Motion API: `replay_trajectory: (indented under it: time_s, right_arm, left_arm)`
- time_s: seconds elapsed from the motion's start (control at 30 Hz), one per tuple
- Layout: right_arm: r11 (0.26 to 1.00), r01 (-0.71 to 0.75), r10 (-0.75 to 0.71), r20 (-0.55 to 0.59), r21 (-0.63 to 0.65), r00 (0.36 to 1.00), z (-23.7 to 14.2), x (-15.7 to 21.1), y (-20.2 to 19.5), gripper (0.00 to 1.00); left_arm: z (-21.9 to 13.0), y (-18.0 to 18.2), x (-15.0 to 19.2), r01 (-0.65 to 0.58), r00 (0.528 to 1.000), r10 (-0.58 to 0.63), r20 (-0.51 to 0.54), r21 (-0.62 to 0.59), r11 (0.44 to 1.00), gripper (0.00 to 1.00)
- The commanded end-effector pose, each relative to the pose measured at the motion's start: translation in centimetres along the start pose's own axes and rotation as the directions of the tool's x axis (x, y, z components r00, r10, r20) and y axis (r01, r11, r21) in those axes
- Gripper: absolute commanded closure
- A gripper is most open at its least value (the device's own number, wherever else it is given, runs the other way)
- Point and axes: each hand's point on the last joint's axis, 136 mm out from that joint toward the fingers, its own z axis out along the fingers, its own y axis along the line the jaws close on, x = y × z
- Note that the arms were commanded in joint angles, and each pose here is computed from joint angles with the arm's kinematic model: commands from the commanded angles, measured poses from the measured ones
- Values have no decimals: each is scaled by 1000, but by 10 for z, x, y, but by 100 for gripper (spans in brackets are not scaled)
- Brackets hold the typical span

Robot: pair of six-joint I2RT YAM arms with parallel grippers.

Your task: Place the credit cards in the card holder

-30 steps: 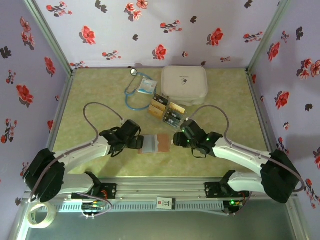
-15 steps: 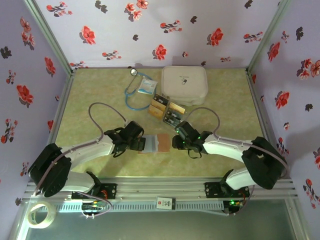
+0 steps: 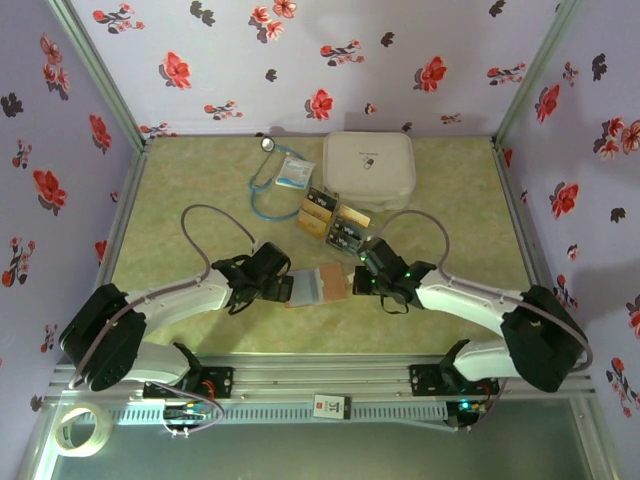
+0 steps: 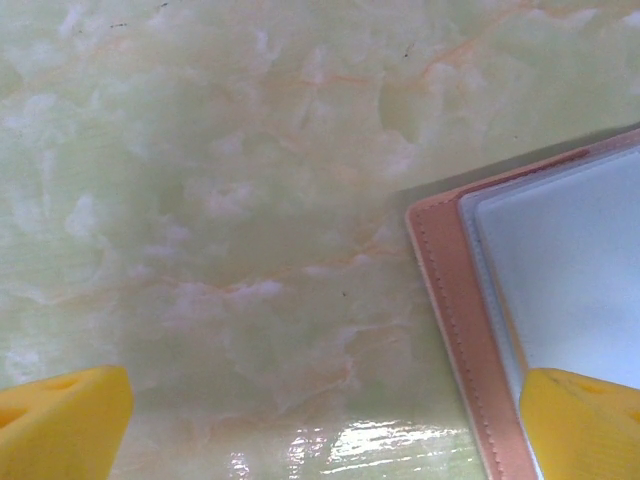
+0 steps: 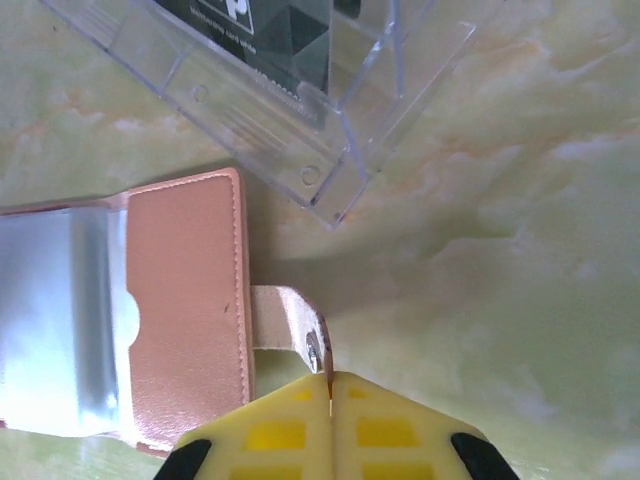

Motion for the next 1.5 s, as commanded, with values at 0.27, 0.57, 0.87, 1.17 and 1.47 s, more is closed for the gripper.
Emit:
replay_trajectory:
  time_s: [0.27, 0.57, 0.87, 1.17, 1.47]
  right_arm:
    - [997, 51, -54, 63, 51, 997, -40, -29, -9, 58]
    - [968, 225, -229, 20, 115, 973, -28, -93, 15, 56]
    - [920, 356, -343, -100, 162, 934, 17, -122, 32, 60]
    - [898, 395, -370, -152, 195, 916, 38, -117, 23, 61]
    - [900, 410, -381, -194, 146, 904, 45, -97, 28, 65]
  left_arm:
    - [-2, -9, -11, 11, 1000, -11, 24, 18, 1000, 0]
    - [-1, -4, -12, 15, 1000, -16, 27, 8, 1000, 0]
    - [-5, 10, -13, 54, 998, -54, 35, 3, 999, 0]
    - [-2, 16, -9, 71, 997, -71, 26, 5, 997, 0]
    - [1, 16, -9, 76, 997, -76, 18, 8, 997, 0]
